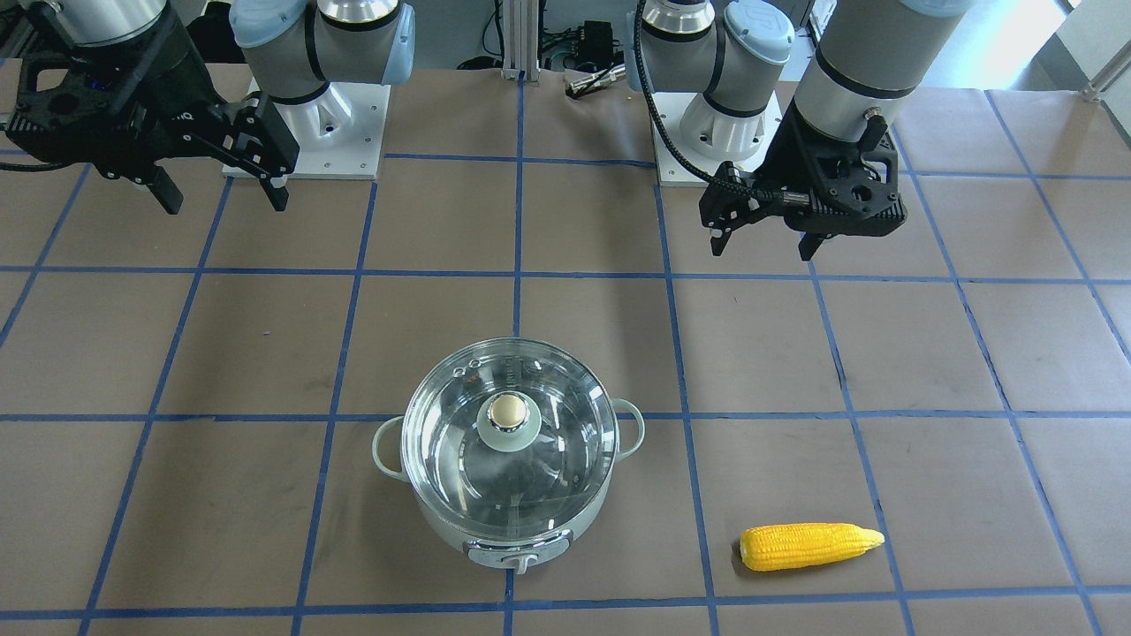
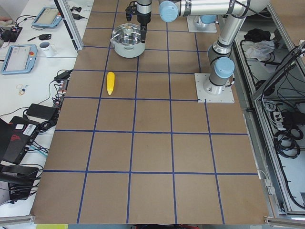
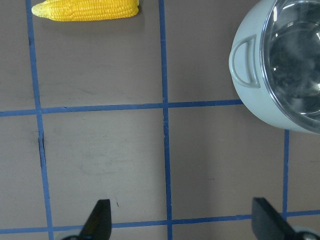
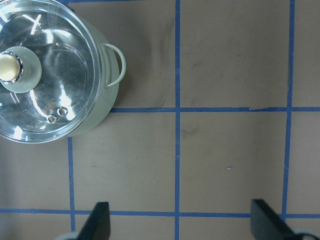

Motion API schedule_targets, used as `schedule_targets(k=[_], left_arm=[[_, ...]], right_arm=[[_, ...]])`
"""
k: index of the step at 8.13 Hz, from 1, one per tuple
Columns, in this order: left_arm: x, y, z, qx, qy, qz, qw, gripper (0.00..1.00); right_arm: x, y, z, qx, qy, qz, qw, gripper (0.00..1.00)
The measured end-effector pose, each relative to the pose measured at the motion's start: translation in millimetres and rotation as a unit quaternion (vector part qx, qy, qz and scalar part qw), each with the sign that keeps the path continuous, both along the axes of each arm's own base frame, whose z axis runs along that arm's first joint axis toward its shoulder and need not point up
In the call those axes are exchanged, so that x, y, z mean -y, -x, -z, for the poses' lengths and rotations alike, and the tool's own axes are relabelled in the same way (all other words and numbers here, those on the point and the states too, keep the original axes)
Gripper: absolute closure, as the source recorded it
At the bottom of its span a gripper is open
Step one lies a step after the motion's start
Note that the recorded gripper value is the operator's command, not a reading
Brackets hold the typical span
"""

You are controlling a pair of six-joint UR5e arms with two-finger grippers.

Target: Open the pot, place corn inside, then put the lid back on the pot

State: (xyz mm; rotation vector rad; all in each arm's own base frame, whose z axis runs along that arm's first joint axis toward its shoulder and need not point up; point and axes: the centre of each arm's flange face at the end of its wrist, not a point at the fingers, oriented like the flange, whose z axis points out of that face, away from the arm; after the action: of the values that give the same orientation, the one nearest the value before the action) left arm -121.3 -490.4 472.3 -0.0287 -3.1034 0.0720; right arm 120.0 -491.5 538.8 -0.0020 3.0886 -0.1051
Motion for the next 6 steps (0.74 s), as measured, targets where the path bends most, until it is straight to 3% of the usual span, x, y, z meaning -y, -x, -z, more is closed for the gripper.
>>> schedule_targets(k=[1, 3, 5, 6], left_arm=[[1.5, -1.3, 0.2, 0.002, 0.001, 0.015, 0.9999, 0.0], [16.2, -23.8, 1.1, 0.039, 0.018, 0.115, 0.9924, 0.0], [41.9, -69.8, 13.0, 0.078, 0.026, 0.226, 0.9706, 0.0], [54.8, -86.0, 21.7, 0.092, 0.03, 0.292, 0.9516, 0.0]], right_arm=[[0.2, -0.2, 0.4, 0.001, 0.0, 0.0, 1.0, 0.0], [2.2, -0.7, 1.8, 0.003, 0.0, 0.0, 1.0, 0.0], [6.8, -3.7, 2.4, 0.006, 0.01, 0.003, 0.9999, 0.0], [14.6, -9.9, 5.5, 0.008, 0.022, 0.01, 0.9997, 0.0]])
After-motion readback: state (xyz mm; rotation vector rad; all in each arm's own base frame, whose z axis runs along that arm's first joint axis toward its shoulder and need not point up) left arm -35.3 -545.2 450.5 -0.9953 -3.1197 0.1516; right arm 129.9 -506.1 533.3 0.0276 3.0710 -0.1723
